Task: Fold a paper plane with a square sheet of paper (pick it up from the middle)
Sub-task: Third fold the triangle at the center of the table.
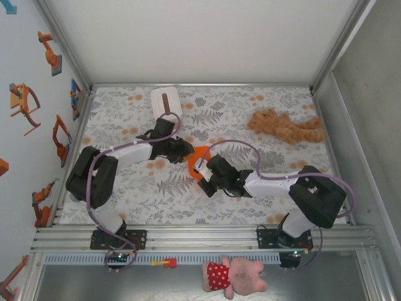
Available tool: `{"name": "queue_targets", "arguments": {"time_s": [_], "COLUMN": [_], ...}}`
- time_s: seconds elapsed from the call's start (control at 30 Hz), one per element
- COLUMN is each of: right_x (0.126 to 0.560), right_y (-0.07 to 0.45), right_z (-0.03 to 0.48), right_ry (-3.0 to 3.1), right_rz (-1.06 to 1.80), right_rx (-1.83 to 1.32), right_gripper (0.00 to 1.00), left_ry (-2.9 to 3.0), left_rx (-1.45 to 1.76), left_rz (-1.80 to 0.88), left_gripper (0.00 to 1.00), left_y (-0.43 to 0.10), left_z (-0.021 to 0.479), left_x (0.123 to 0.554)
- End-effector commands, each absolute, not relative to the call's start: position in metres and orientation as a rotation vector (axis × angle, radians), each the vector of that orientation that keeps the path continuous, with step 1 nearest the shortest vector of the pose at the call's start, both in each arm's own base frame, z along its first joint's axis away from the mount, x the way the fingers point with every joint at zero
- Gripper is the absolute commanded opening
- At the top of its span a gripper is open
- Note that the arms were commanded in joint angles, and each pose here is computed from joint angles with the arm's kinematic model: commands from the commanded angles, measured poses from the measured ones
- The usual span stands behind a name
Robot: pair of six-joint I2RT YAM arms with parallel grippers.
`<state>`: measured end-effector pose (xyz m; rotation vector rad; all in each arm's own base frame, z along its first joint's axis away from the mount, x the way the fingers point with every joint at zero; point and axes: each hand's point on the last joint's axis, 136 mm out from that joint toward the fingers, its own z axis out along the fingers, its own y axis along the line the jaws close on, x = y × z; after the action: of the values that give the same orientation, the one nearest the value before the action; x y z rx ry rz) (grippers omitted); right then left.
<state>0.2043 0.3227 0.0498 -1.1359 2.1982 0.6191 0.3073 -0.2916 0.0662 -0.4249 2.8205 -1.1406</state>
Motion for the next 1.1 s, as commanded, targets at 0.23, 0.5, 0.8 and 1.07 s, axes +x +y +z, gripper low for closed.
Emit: {"name": "queue_targets", "arguments": {"time_s": [0.23, 0.5, 0.8, 1.07], "right_x": [0.208, 0.223, 0.248, 0.248], "right_y": [0.338, 0.331, 0.312, 0.314], "right_z": [0.053, 0.054, 0.045, 0.040], "right_ry": [2.273, 2.321, 2.399, 2.438], "right_rz": [0.787, 0.786, 0.687, 0.697], "right_rx": [-1.017, -0.911, -0.784, -0.762], "right_gripper": [0.00, 0.00, 0.00, 0.00], "left_ry": [2.995, 3.101, 3.140, 3.141], "left_rx": [-0.355, -0.321, -0.296, -0.293], "left_rz": [-1.001, -0.863, -0.824, -0.831], "left_gripper": [0.14, 0.11, 0.07, 0.07], "left_y": [-0.296, -0.287, -0.285, -0.287], "left_z": [0.023, 0.001, -0.006, -0.006], "left_x": [0.295, 0.282, 0.278, 0.279]}}
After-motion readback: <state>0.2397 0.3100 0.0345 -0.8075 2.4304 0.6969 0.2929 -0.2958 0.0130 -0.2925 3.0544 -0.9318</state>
